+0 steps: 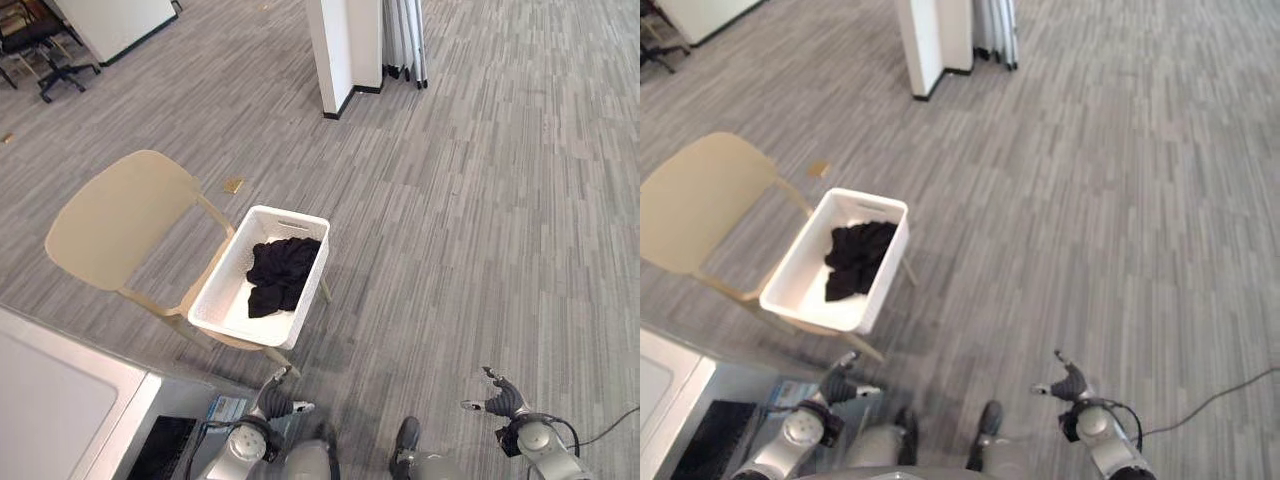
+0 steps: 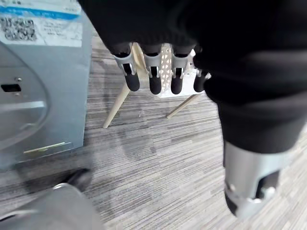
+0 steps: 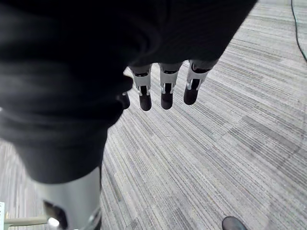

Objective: Grab the laundry basket,head to the washer,open it,put in the laundry and shut it.

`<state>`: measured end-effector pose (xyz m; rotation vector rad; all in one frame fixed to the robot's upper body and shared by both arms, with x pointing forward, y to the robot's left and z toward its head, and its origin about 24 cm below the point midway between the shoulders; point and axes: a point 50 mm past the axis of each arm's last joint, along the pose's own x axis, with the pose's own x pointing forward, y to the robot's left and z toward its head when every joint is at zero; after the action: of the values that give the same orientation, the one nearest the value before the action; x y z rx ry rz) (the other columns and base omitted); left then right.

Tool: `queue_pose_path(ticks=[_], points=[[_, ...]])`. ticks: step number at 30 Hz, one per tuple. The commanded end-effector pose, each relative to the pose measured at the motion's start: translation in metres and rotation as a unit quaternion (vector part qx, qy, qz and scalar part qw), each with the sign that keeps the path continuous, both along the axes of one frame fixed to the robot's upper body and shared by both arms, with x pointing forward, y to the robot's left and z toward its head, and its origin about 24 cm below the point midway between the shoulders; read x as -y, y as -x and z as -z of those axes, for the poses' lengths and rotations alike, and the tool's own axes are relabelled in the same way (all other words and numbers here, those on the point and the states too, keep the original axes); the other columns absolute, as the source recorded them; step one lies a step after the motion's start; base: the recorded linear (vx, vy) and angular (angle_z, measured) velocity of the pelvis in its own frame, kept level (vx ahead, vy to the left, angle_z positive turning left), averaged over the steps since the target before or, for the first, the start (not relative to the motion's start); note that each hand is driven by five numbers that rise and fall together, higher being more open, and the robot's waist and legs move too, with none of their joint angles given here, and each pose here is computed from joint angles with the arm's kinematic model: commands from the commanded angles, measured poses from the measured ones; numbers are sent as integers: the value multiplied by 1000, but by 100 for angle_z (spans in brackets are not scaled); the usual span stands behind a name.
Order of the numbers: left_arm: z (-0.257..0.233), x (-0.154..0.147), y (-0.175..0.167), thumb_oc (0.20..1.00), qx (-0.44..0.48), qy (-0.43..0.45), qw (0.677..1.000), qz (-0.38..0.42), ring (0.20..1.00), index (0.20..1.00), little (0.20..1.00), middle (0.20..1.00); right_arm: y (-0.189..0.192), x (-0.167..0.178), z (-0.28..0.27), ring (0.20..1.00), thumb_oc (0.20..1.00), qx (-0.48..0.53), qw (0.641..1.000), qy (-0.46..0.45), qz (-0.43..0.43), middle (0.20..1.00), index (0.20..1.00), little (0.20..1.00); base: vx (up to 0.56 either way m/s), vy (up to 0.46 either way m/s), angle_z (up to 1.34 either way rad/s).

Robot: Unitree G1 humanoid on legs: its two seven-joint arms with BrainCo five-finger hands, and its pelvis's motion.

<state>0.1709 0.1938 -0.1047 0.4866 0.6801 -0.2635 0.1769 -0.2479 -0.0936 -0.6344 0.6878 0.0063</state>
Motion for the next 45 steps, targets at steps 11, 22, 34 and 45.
queue_pose_path(ticks=[11, 22, 34, 45], points=[[-7, -42, 8, 1000, 25, -27, 994, -99, 1000, 1000, 1000, 1000, -24, -16, -14, 1000, 1000, 55, 998, -5, -35, 1000, 1000, 1000, 293, 85, 4], [1, -50, 15, 1000, 13, -21, 987, -158, 1000, 1000, 1000, 1000, -29, -12, -22, 1000, 1000, 73, 997, -10, -33, 1000, 1000, 1000, 223, -99, 110], [-1, -46, 11, 1000, 20, 13, 985, -172, 1000, 1000, 1000, 1000, -30, 5, -28, 1000, 1000, 87, 996, -20, 3, 1000, 1000, 1000, 99, -152, 150], [2, -63, 28, 1000, -2, -26, 983, -181, 1000, 1000, 1000, 1000, -45, 7, -60, 1000, 1000, 154, 988, 17, -29, 1000, 1000, 1000, 130, 86, 31]])
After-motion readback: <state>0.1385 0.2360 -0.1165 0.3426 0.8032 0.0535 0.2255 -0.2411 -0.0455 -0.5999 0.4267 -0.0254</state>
